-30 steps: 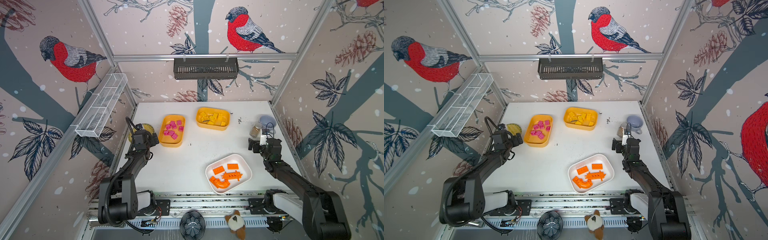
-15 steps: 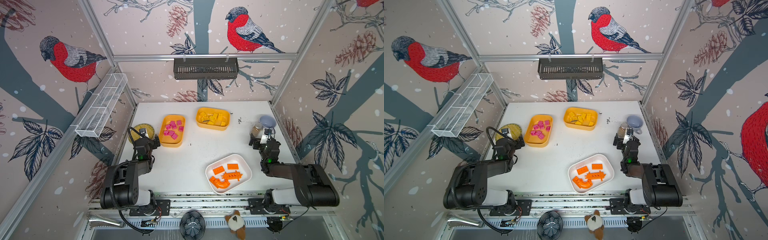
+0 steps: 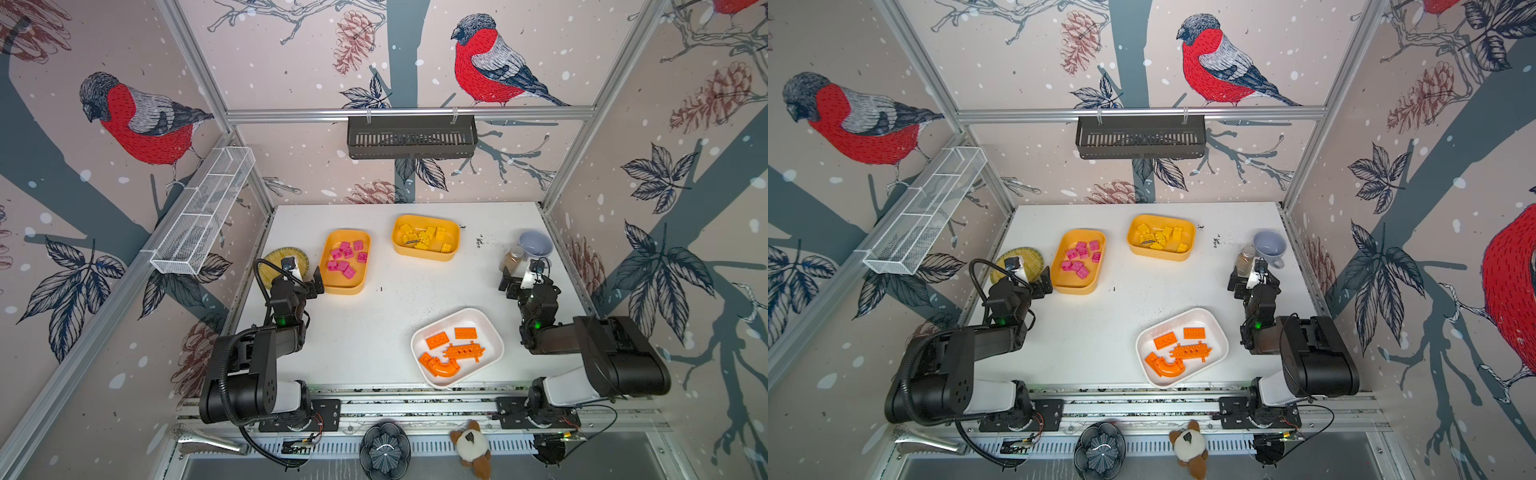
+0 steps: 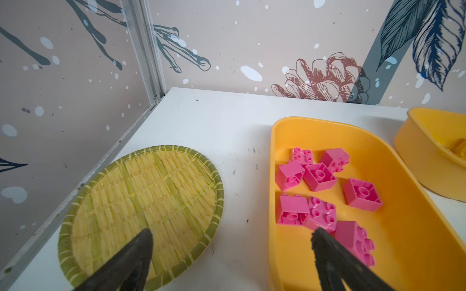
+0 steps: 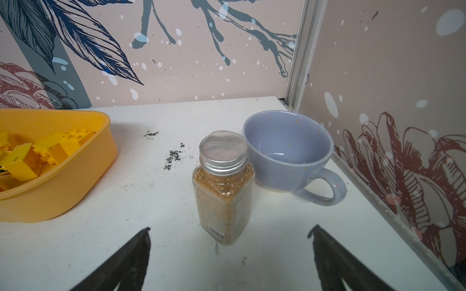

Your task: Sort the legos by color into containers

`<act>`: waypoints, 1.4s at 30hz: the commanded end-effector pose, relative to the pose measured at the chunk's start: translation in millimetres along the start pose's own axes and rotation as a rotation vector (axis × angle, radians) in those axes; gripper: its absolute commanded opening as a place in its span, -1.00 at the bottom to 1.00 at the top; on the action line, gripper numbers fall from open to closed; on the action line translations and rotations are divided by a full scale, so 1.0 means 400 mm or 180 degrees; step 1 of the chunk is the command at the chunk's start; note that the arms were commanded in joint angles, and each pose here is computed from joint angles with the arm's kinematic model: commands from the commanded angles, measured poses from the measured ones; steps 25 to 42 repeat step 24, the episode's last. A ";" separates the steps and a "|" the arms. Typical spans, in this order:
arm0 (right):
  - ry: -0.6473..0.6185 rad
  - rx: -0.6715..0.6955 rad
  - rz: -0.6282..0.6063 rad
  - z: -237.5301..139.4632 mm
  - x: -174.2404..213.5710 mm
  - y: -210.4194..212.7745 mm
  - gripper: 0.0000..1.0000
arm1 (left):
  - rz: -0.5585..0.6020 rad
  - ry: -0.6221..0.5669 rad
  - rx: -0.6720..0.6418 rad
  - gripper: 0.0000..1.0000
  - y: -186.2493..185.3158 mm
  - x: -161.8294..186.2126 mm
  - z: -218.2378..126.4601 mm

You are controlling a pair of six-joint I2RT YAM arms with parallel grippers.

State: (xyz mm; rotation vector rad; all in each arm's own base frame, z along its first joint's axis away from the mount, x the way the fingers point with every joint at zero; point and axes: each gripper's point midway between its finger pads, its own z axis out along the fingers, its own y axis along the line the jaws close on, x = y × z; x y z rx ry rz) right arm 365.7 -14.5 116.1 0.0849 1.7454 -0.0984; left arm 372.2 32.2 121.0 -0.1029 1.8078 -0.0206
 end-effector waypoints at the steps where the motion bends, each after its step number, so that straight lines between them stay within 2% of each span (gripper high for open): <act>1: -0.0161 0.0072 0.0056 0.001 -0.035 -0.006 0.99 | -0.0050 -0.0270 0.0152 0.95 -0.020 -0.054 0.003; 6: -0.0147 0.0063 0.0050 0.003 -0.035 -0.004 0.99 | -0.0068 -0.0397 0.0315 0.95 -0.042 -0.064 0.001; 42: -0.0185 0.0159 0.0082 -0.004 -0.045 -0.016 0.99 | -0.0056 -0.0396 0.0354 0.95 -0.047 -0.066 0.001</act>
